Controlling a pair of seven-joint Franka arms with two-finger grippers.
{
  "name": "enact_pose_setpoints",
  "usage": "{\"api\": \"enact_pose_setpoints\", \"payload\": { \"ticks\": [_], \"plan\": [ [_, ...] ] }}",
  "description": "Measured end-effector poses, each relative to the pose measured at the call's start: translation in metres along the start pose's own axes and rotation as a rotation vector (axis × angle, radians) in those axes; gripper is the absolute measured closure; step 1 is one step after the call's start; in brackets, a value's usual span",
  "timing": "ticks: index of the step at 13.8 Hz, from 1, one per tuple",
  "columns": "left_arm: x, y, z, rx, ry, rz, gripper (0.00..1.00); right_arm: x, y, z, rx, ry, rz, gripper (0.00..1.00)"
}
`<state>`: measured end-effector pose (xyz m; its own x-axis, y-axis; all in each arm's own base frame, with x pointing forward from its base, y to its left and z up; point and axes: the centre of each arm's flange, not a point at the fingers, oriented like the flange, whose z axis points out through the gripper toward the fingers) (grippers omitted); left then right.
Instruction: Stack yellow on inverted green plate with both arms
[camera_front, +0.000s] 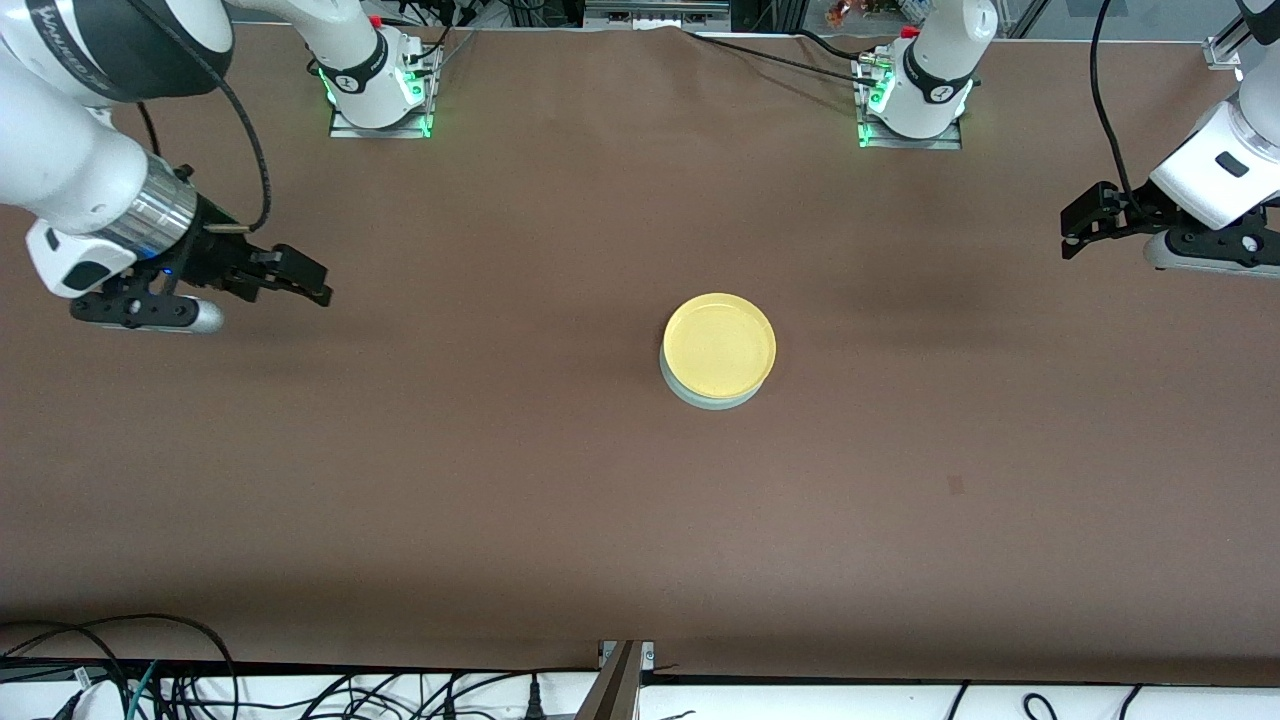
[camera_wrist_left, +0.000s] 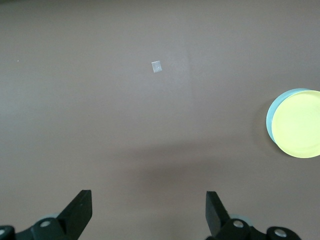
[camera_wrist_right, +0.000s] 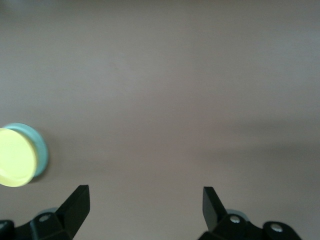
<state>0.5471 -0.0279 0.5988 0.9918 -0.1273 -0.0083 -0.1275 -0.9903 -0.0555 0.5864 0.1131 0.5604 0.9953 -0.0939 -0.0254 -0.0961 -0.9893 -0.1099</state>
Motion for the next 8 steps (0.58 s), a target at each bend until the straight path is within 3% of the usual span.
{"api": "enact_pose_setpoints", "payload": {
  "ticks": [8],
  "plan": [
    [-0.003,-0.004,0.001,-0.002,-0.026,-0.007,0.00,-0.002,0.035,-0.021,-0.046,-0.016,-0.085,0.00]
  ]
}}
